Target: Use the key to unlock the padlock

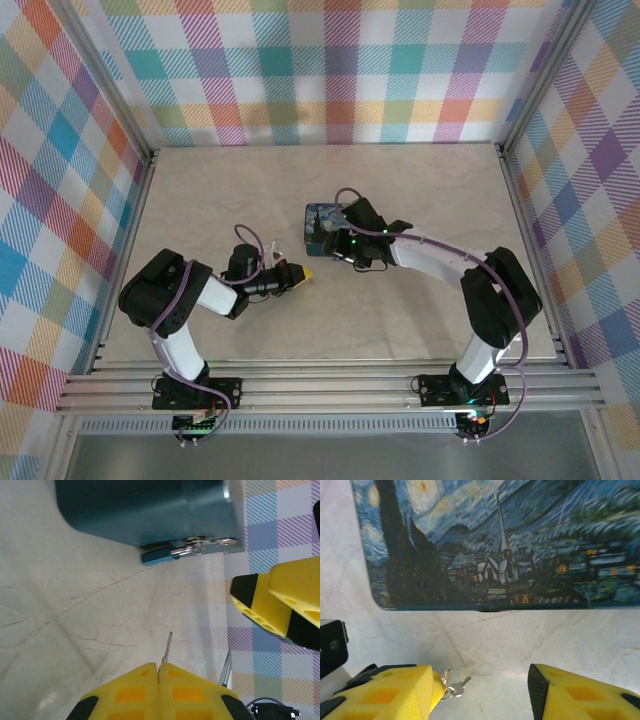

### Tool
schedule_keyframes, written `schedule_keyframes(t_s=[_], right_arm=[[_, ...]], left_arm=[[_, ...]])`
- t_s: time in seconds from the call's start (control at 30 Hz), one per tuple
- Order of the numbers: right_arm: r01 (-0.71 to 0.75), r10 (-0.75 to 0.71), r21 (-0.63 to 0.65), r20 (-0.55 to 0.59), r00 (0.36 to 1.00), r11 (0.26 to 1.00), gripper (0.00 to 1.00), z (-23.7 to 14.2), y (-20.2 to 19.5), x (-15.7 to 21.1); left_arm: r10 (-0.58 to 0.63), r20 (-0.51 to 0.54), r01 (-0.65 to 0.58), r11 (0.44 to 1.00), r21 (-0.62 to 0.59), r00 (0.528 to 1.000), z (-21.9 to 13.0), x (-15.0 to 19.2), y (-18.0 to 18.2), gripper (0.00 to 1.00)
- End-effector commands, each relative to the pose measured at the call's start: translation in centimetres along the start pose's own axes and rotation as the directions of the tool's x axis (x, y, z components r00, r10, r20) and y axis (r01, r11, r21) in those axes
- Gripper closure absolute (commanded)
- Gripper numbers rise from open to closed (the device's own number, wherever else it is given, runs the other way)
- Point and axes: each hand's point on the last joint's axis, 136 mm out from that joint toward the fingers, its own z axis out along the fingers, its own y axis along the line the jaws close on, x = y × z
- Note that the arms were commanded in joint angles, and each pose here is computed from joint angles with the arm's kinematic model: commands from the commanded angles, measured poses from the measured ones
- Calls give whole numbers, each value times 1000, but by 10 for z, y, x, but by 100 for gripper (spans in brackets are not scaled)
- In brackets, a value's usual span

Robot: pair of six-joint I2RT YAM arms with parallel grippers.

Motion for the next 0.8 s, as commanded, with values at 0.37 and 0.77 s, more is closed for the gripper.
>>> schedule_keyframes(t_s=[0.37,0.77], right_arm=[[42,-55,148,83,995,988,47,32,-4,-16],[102,-137,198,170,976,975,50,56,-11,-28]], left_arm=[[35,19,-35,999,18,999,15,-12,1,100],[49,2,-49,999,-13,999,13,-12,8,100]])
